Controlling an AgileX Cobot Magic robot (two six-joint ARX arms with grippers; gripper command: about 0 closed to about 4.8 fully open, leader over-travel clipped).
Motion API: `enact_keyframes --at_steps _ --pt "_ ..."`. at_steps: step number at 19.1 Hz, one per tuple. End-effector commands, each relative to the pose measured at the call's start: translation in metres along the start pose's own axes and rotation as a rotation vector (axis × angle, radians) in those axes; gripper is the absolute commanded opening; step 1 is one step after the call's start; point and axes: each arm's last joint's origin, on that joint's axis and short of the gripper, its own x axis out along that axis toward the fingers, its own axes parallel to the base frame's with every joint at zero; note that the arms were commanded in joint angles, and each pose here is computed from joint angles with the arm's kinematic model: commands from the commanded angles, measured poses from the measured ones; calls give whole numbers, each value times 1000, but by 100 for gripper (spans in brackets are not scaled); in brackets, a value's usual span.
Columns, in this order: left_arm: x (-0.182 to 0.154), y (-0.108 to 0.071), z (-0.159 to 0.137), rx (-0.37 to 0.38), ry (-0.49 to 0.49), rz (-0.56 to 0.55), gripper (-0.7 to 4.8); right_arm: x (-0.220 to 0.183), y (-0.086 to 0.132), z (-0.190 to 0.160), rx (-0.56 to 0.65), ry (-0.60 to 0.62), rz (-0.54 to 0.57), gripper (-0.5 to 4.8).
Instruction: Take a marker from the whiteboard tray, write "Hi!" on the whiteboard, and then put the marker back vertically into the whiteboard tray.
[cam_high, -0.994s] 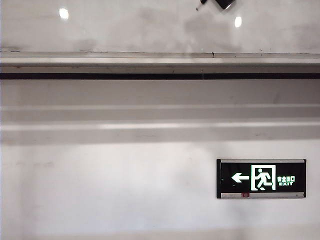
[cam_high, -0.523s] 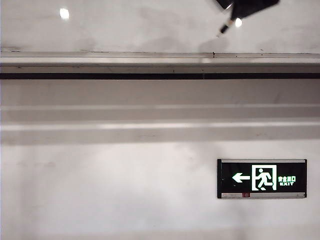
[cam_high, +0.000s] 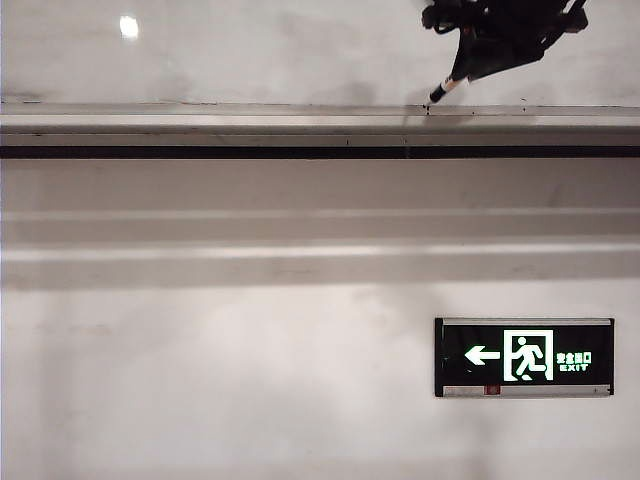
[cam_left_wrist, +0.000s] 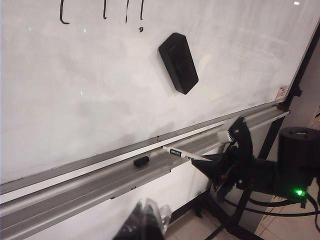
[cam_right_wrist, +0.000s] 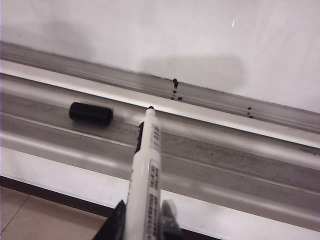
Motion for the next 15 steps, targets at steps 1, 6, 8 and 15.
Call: enact_keyframes --at_steps 1,6,8,15 --pt "-1 -1 3 12 -20 -3 -6 6 1 2 7 -35 2 -2" --pt "-1 -1 3 12 -20 -3 -6 16 1 -5 7 -25 -21 -2" --pt "-1 -1 3 12 -20 -3 -6 18 1 -6 8 -31 -26 -2" --pt "-1 -1 3 12 -20 -5 -6 28 2 -6 8 -29 -26 -2"
